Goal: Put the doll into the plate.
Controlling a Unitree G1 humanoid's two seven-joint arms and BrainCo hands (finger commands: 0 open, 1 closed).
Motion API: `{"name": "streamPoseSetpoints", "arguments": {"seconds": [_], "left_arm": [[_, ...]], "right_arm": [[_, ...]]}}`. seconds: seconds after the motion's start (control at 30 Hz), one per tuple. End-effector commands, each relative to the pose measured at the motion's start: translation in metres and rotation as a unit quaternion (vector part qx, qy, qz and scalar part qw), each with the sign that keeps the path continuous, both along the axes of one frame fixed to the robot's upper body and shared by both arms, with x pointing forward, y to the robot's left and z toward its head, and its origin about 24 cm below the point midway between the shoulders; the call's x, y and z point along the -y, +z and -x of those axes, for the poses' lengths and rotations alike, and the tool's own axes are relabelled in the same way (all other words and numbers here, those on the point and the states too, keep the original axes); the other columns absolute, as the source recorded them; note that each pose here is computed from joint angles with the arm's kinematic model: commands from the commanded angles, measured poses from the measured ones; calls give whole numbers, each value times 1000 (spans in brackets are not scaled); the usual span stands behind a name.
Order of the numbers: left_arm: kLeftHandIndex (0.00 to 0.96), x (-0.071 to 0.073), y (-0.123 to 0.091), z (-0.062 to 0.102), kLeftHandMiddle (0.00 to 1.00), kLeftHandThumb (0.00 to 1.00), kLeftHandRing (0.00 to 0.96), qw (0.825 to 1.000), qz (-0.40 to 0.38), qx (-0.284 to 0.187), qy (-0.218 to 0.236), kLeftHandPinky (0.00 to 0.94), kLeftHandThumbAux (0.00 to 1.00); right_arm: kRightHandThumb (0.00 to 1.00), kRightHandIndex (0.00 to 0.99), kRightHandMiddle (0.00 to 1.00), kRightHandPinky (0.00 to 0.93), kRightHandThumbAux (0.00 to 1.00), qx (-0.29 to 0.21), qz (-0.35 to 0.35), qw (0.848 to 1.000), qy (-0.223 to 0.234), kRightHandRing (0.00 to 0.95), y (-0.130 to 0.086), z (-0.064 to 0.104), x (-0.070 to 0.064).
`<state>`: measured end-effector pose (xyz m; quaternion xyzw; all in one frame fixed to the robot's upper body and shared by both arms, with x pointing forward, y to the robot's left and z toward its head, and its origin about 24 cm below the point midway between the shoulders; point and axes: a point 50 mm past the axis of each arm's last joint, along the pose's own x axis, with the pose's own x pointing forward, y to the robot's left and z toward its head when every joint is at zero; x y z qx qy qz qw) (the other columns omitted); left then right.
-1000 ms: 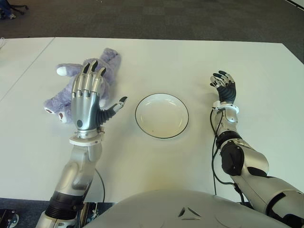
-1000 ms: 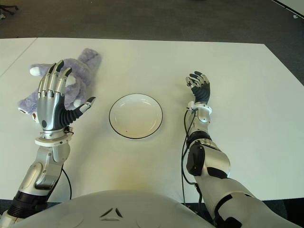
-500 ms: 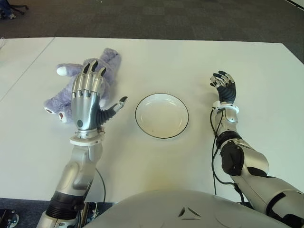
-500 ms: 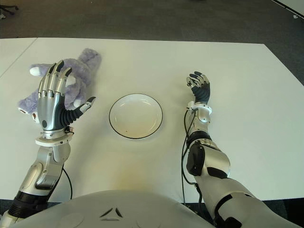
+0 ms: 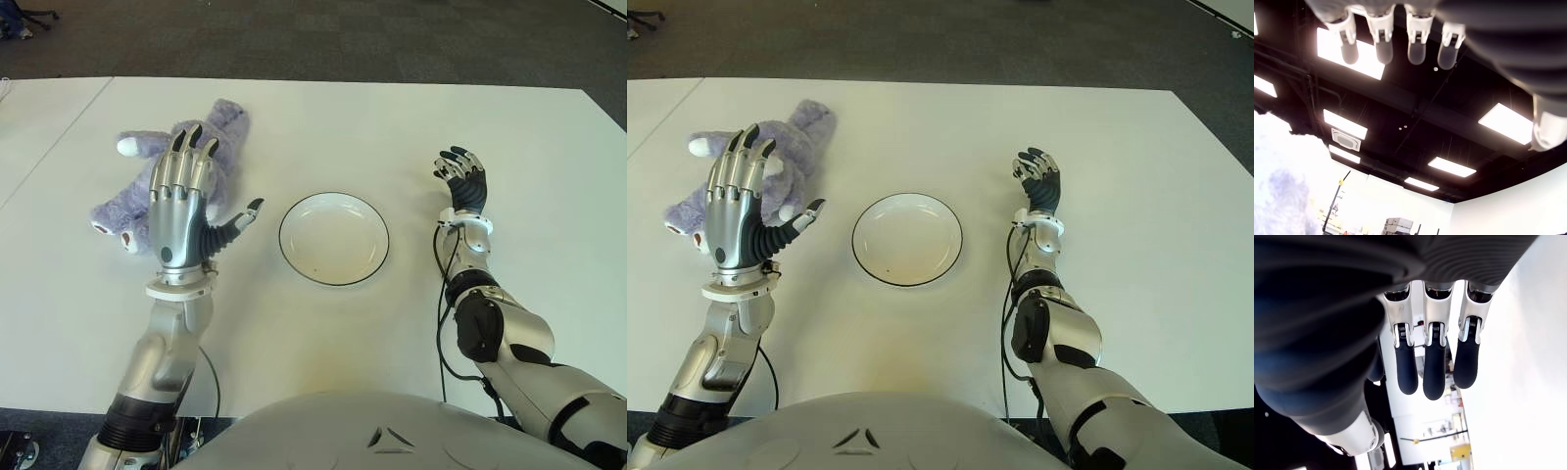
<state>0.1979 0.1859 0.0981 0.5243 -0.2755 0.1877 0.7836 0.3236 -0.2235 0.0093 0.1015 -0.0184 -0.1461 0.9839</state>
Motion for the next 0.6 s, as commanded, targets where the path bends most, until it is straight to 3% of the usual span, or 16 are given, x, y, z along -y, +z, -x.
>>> {"name": "streamPoseSetpoints", "arguments": {"seconds": [0.03,0.6], "left_arm": [[118,2,-7,-3,0,166,0,1000,-7,-30,-6,0,406],[118,3,-7,-4,0,166,0,1000,-7,-30,-6,0,406]], "right_arm": [[420,289,340,379,858,-221,-95,971,-13,362,-98,77,-19],[420,290,345,396,859,-218,-100,971,-18,370,-98,77,-19]]}}
